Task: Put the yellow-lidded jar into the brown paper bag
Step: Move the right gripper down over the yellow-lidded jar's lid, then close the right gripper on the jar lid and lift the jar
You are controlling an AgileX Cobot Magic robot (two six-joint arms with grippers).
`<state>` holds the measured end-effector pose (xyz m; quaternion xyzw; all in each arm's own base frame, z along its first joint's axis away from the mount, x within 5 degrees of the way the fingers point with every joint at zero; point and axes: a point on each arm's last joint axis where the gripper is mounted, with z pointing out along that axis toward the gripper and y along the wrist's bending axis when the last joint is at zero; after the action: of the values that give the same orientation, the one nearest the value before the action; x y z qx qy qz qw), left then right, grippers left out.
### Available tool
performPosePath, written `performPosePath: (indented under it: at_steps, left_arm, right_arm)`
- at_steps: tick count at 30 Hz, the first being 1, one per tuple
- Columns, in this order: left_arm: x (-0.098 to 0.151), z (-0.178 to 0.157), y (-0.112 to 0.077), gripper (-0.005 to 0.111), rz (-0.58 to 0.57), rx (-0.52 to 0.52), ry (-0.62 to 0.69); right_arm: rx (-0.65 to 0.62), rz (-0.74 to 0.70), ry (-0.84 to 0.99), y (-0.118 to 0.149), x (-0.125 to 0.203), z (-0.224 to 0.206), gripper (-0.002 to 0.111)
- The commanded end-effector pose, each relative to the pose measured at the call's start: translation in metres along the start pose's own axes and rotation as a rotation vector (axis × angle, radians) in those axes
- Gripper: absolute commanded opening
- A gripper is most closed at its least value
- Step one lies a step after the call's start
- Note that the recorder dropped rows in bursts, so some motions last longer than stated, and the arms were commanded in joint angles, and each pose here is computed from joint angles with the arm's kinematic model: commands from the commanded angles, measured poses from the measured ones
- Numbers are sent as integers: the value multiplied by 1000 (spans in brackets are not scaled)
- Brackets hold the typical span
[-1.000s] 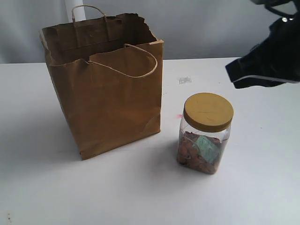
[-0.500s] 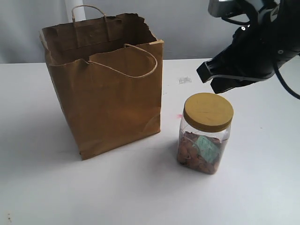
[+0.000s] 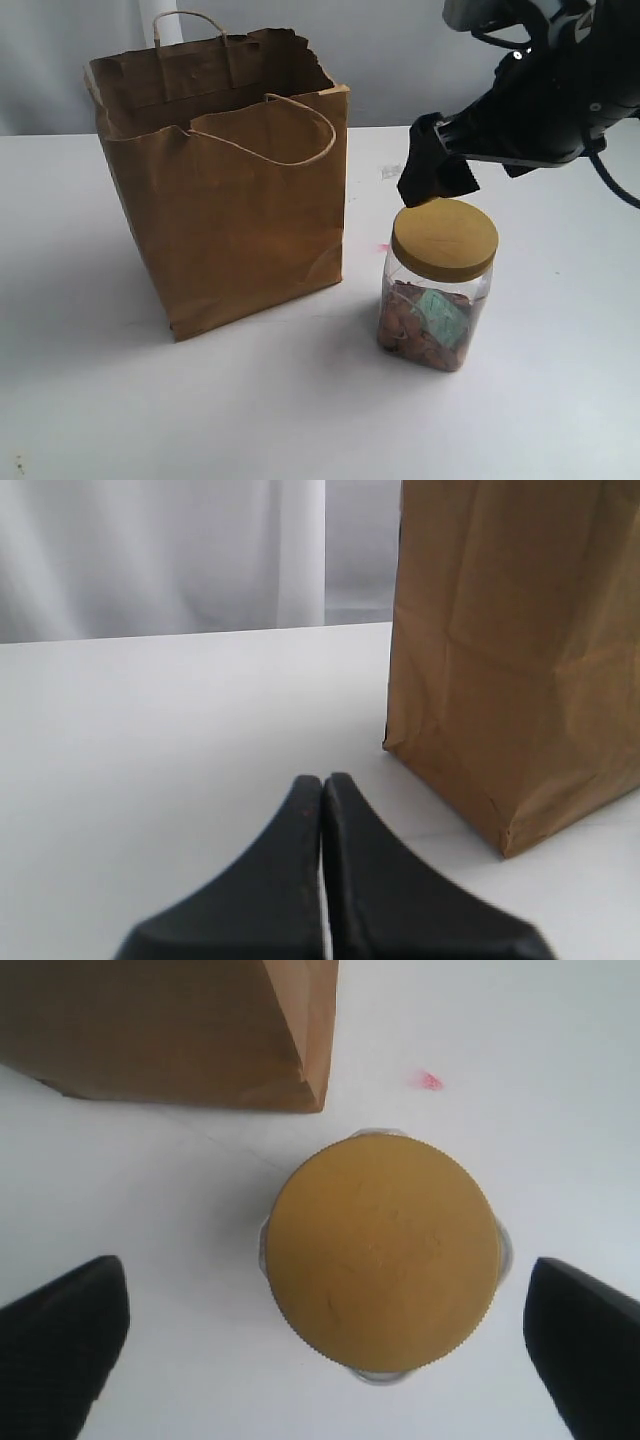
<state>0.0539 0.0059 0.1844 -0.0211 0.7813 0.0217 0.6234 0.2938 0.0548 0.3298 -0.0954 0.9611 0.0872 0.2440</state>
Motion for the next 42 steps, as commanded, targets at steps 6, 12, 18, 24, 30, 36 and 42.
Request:
performPosePath:
  at_steps: [6, 12, 18, 24, 30, 36, 42]
  left_arm:
    - [-1, 0, -1, 1, -6, 8, -8]
    - [-1, 0, -1, 1, -6, 8, -8]
    - [-1, 0, -1, 1, -6, 8, -8]
    - [-1, 0, -1, 1, -6, 8, -8]
    - [-1, 0, -1, 1, -6, 8, -8]
    - [-1, 0, -1, 1, -6, 8, -8]
    - [-1, 0, -1, 1, -6, 8, -8]
  right_arm:
    - [17, -111, -30, -1, -4, -1, 105]
    - [50, -279, -70, -5, 3, 15, 105]
    - [64, -264, -80, -9, 7, 33, 105]
    - [54, -210, -12, -13, 8, 57, 105]
    - [50, -179, 28, -15, 9, 74, 105]
    - [43, -176, 72, -16, 12, 82, 105]
    - [41, -176, 81, -16, 13, 82, 105]
